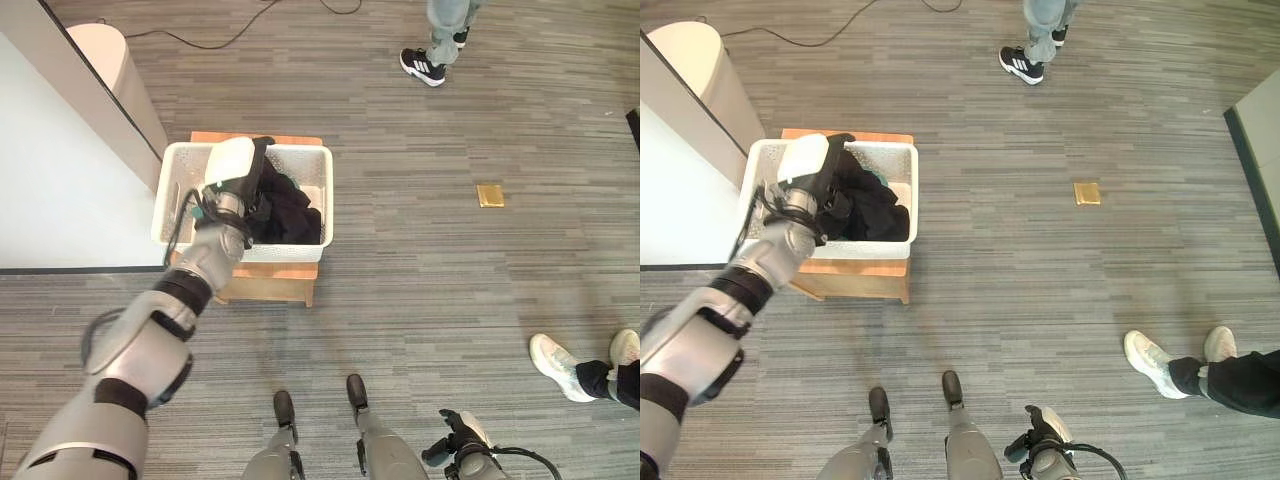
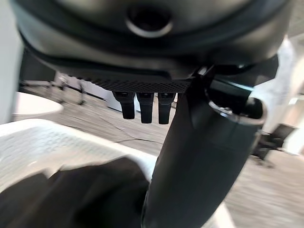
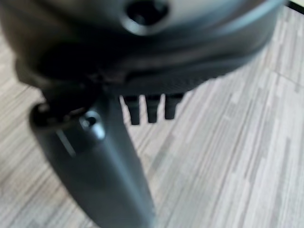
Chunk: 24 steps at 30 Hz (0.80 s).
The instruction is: Pick up bed clothes into laundry basket.
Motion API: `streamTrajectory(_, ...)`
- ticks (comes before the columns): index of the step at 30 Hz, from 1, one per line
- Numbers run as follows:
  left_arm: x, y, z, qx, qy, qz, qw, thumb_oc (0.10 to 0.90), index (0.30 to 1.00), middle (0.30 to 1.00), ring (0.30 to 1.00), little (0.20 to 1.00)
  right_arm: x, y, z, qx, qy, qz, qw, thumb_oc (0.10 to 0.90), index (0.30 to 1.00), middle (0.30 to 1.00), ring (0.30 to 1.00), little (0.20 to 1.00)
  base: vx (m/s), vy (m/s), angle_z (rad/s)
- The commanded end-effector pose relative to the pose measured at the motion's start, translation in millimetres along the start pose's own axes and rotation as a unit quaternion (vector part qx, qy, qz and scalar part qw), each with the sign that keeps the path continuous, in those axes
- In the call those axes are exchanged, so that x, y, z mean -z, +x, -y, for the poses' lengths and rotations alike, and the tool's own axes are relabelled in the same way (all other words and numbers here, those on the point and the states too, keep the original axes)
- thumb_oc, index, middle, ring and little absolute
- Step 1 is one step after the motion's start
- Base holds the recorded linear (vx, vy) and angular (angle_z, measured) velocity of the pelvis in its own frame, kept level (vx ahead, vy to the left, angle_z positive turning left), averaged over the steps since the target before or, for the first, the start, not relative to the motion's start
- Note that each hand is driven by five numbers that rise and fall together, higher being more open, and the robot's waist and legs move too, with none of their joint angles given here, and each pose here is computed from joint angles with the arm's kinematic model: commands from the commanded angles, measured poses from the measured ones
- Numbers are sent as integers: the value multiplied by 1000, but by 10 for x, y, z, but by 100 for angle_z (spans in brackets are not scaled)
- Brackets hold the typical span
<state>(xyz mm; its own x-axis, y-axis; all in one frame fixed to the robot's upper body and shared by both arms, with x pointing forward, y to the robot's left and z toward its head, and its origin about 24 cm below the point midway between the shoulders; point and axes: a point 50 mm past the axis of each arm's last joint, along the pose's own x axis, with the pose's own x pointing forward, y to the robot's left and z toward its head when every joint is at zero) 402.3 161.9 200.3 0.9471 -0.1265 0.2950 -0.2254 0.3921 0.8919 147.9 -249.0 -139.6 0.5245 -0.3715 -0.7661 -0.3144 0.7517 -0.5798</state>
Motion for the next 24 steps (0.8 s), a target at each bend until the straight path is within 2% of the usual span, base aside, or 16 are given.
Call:
streamTrajectory(1,-514,196,-562,-43,-37,127,990,800,900,900,900,900,413,-45,90,-5,-17,-63,998,800,900,900,900,900,21,-2,21)
streamTrajectory(3,-584,166,-563,-20,-19,154,988,800,900,900,900,900,429,-47,90,-7,-21,-66,998,800,900,900,900,900,22,-1,14)
streamTrajectory(4,-703,78,-573,20,27,206,978,800,900,900,900,900,511,-56,137,-10,-29,-76,997,800,900,900,900,900,36,-6,8)
streamTrajectory(5,-729,49,-590,34,44,220,974,800,900,900,900,900,545,-68,121,-16,-28,-78,996,800,900,900,900,900,37,-11,11)
streamTrajectory(9,-700,7,-651,36,63,228,971,800,900,900,900,900,578,-89,71,-27,-35,-78,996,800,900,900,900,900,19,-15,11)
streamTrajectory(11,-641,-89,-841,-25,55,236,970,800,900,900,900,900,486,-45,215,1,-55,-56,997,800,900,900,900,900,-8,-62,7)
streamTrajectory(12,-533,-170,-880,-90,3,220,971,800,900,900,900,900,384,3,414,40,-44,-40,997,800,900,900,900,900,-22,-71,3)
streamTrajectory(13,-452,-214,-797,-117,-40,198,972,800,900,900,900,900,297,33,573,74,-27,-31,996,800,900,900,900,900,-12,-50,4)
streamTrajectory(14,-439,-225,-790,-118,-42,196,973,800,900,900,900,900,311,31,592,76,-30,-32,996,800,900,900,900,900,-26,-28,5)
streamTrajectory(17,-266,-531,-490,-102,-123,178,971,800,900,900,900,900,140,62,1079,155,-19,-13,988,800,900,900,900,900,-11,-8,10)
streamTrajectory(21,78,-908,-80,-79,-197,100,972,800,900,900,900,900,-214,-98,2195,295,-48,22,954,800,900,900,900,900,24,-16,17)
streamTrajectory(22,178,-1006,17,-76,-216,72,971,800,900,900,900,900,-277,-179,2435,324,-50,28,944,800,900,900,900,900,12,-20,10)
streamTrajectory(23,397,-1239,138,-82,-254,12,964,800,900,900,900,900,-390,-360,2835,375,-60,40,924,800,900,900,900,900,24,-15,14)
streamTrajectory(24,403,-1251,137,-82,-255,11,963,800,900,900,900,900,-397,-362,2840,375,-62,41,924,800,900,900,900,900,24,-7,16)
